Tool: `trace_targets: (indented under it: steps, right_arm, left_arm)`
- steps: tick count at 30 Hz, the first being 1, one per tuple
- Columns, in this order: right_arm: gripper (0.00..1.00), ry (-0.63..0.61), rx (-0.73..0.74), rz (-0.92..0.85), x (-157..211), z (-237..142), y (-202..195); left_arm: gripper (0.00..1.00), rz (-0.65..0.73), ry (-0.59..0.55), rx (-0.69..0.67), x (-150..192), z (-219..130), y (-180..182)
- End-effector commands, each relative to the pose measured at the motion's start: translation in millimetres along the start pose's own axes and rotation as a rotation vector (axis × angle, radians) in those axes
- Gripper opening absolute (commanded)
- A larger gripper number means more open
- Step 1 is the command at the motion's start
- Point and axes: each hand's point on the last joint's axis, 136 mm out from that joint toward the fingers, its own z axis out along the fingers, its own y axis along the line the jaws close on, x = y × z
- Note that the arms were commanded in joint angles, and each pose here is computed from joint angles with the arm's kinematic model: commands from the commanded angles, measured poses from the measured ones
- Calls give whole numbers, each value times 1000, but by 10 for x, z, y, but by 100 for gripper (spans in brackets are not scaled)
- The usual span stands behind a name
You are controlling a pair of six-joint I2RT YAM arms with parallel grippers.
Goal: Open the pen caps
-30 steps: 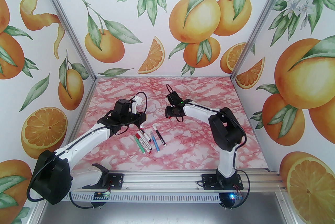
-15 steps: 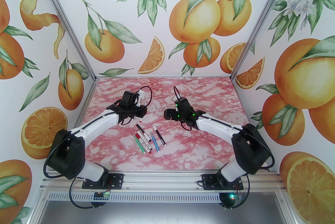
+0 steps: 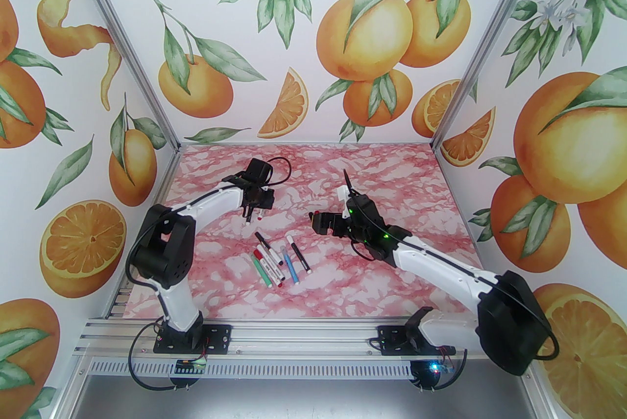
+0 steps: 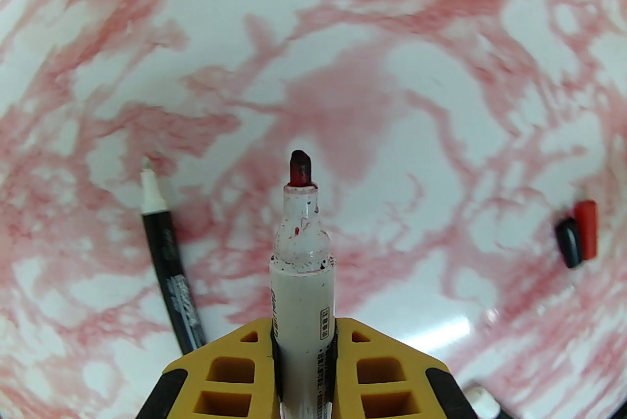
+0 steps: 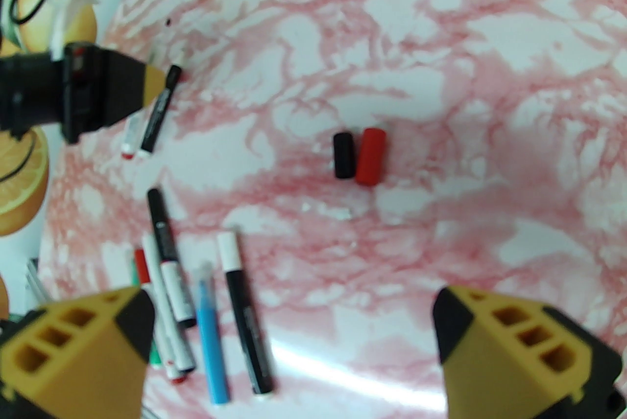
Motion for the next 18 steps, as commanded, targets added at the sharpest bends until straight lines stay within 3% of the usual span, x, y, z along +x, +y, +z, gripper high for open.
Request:
trace_targets:
  steps: [1, 18]
  right_arm:
    - [100, 4, -35, 4, 38, -45, 60]
    - [100, 29, -39, 13, 125, -38, 36]
  left_arm:
    - [7, -38, 34, -69, -1, 36, 134]
    - [8, -108, 122, -125, 200, 376, 216]
